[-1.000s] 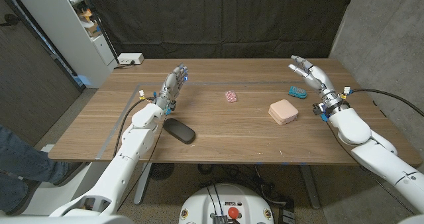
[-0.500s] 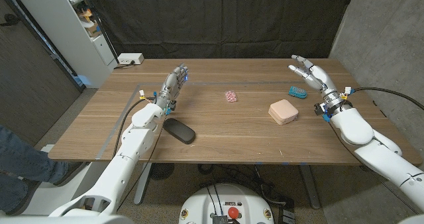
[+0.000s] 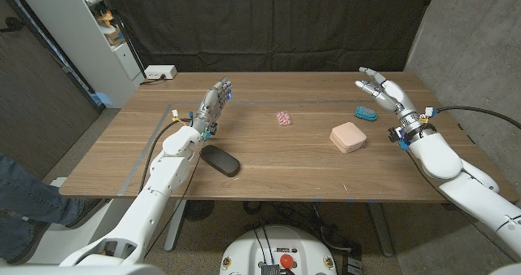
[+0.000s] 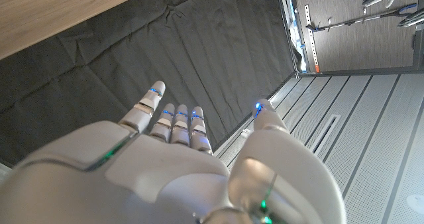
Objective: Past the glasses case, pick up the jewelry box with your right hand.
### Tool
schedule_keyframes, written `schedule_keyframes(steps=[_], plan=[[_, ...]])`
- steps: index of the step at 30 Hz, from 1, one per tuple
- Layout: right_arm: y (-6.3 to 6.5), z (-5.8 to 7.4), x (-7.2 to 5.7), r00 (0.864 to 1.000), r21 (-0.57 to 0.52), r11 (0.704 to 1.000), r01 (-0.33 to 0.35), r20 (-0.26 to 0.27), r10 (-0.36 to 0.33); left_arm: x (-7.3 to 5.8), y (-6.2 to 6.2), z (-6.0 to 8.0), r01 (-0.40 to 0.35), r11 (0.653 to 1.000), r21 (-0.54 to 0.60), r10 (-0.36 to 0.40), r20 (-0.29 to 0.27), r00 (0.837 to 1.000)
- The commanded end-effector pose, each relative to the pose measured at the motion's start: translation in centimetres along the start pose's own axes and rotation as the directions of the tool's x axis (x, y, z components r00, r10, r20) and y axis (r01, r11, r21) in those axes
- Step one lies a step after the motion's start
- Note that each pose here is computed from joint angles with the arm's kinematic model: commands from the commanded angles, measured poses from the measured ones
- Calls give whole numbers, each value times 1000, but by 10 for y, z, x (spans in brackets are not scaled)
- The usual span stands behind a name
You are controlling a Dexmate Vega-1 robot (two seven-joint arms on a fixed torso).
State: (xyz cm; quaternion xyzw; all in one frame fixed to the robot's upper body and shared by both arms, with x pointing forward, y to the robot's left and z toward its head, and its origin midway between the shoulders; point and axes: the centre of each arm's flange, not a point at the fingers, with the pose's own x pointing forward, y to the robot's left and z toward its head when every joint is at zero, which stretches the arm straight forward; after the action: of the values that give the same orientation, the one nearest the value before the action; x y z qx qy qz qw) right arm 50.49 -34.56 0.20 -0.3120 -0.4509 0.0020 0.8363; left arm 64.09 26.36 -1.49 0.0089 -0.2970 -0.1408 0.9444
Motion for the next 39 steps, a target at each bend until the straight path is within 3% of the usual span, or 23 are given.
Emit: schedule_keyframes(steps=[1, 39], plan=[[1, 3, -2, 1000, -28, 1000, -2, 4, 2, 1, 1, 1, 0, 1000, 1, 0, 4, 1000], [-8, 11, -12, 999, -181, 983, -23, 26, 28, 0, 1, 6, 1, 1000, -1, -1, 3, 1000]])
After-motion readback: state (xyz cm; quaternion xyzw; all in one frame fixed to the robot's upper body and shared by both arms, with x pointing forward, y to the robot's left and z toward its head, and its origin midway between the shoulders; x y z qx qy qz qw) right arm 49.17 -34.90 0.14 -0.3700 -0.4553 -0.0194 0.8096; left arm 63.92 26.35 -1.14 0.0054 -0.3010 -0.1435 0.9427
